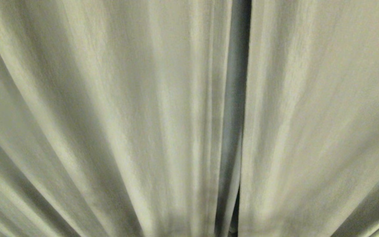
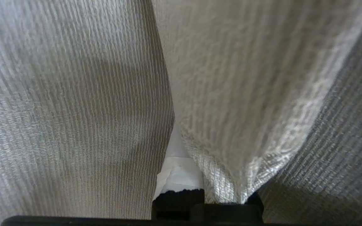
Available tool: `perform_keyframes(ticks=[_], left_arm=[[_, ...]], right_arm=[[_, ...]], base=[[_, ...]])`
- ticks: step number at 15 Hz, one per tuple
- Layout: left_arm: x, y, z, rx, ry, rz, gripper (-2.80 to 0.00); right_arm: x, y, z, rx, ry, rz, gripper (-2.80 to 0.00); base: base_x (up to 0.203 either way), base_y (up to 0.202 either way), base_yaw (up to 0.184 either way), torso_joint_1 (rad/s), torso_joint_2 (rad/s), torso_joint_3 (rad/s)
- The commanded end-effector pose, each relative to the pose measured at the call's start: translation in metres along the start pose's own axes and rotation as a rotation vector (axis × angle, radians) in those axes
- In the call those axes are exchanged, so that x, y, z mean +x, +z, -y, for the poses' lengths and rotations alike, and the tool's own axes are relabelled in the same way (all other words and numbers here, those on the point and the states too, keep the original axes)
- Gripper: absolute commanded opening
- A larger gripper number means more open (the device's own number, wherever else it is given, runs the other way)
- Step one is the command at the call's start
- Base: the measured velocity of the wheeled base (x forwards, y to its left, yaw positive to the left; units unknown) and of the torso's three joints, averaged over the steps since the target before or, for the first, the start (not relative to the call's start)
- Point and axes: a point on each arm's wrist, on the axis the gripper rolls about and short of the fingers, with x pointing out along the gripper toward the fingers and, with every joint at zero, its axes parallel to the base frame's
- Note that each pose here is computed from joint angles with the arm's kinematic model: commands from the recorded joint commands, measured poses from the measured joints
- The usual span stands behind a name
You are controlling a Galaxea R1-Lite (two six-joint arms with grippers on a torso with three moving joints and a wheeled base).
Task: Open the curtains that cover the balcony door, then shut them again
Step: Pull the outer curtains open on both sides
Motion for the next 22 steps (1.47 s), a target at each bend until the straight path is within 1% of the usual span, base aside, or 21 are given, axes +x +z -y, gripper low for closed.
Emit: perform_keyframes(ticks=[1, 5, 7, 8, 11, 17, 20, 22], left_arm=[[0.000, 0.000, 0.000, -0.001, 0.001, 0.001, -2.80], [0.000, 0.000, 0.000, -0.001, 0.001, 0.001, -2.80], [0.000, 0.000, 0.000, -0.001, 0.001, 0.001, -2.80], [0.000, 0.000, 0.000, -0.001, 0.001, 0.001, -2.80], [0.000, 0.000, 0.000, -0.001, 0.001, 0.001, -2.80], [0.000, 0.000, 0.000, -0.001, 0.001, 0.001, -2.80], [0.000, 0.000, 0.000, -0.001, 0.001, 0.001, -2.80], [0.000, 0.000, 0.000, -0.001, 0.001, 0.001, -2.80]], right_arm=[[0.008, -0.012, 0.010, -0.008, -0.022, -0.012, -2.80], [0.012, -0.024, 0.023, -0.017, -0.041, -0.031, -2.80], [0.012, -0.024, 0.033, -0.028, 0.016, -0.021, -2.80], [0.014, -0.025, 0.034, -0.029, 0.017, -0.020, -2.80], [0.014, -0.027, 0.038, -0.033, 0.009, -0.019, -2.80], [0.017, -0.032, 0.055, -0.046, -0.026, -0.018, -2.80], [0.016, -0.031, 0.055, -0.046, -0.025, -0.019, -2.80], [0.012, -0.025, 0.054, -0.044, -0.015, -0.016, -2.80]], base=[[0.000, 0.000, 0.000, 0.000, 0.00, 0.000], [0.000, 0.000, 0.000, 0.000, 0.00, 0.000], [0.000, 0.000, 0.000, 0.000, 0.00, 0.000], [0.000, 0.000, 0.000, 0.000, 0.00, 0.000], [0.000, 0.000, 0.000, 0.000, 0.00, 0.000], [0.000, 0.000, 0.000, 0.000, 0.00, 0.000], [0.000, 0.000, 0.000, 0.000, 0.00, 0.000], [0.000, 0.000, 0.000, 0.000, 0.00, 0.000]])
